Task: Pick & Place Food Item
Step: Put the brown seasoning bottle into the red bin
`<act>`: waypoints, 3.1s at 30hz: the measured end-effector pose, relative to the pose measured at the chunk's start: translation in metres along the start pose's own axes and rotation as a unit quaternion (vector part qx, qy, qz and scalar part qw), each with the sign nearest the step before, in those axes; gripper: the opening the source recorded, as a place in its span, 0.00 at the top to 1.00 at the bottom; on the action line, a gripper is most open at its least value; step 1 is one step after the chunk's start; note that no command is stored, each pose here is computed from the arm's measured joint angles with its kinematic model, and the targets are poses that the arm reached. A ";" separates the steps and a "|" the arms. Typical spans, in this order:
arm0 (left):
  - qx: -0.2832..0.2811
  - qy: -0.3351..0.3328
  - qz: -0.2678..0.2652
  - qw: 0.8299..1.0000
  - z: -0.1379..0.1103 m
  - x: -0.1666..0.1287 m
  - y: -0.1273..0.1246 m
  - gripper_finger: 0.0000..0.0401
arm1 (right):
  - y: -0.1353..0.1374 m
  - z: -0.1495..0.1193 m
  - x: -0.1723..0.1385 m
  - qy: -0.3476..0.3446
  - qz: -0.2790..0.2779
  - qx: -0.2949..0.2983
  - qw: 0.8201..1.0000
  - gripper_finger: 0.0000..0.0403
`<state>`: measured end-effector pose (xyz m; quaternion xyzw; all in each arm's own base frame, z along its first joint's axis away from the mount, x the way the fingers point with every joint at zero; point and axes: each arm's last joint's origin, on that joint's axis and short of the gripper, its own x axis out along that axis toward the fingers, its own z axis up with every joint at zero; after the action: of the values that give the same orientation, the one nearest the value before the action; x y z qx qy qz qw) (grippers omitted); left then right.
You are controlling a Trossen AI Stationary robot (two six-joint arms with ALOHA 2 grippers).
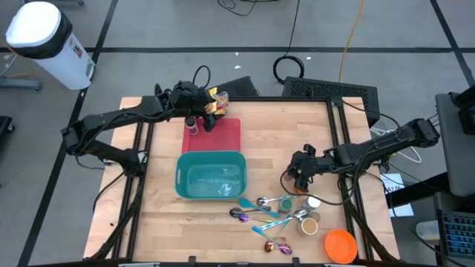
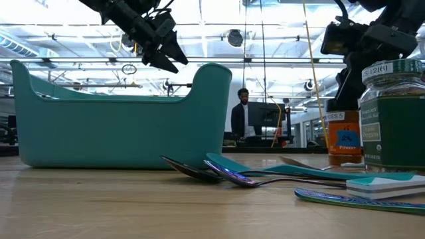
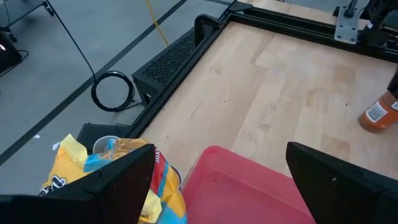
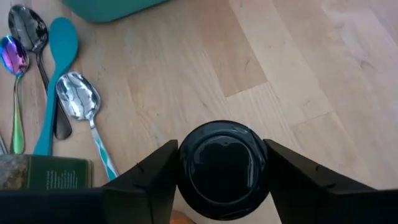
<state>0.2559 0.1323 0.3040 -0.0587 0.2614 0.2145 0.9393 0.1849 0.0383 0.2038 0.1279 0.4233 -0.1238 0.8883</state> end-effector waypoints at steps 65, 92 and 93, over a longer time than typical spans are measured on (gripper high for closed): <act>0.140 -0.135 -0.219 0.956 -0.018 0.108 -0.092 0.09 | -0.034 0.106 -0.017 -0.345 0.025 -0.145 0.927 0.51; 0.133 -0.134 -0.238 0.953 -0.019 0.105 -0.101 0.60 | -0.034 0.106 -0.019 -0.350 0.025 -0.155 0.924 0.48; 0.131 -0.137 -0.238 0.953 -0.018 0.105 -0.101 0.60 | -0.034 0.106 -0.020 -0.353 0.023 -0.157 0.922 0.47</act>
<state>0.3726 0.0762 0.2341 0.0348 0.1349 -0.0451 0.9892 0.2379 -0.0265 0.2802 -0.0557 0.0934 -0.0719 0.9915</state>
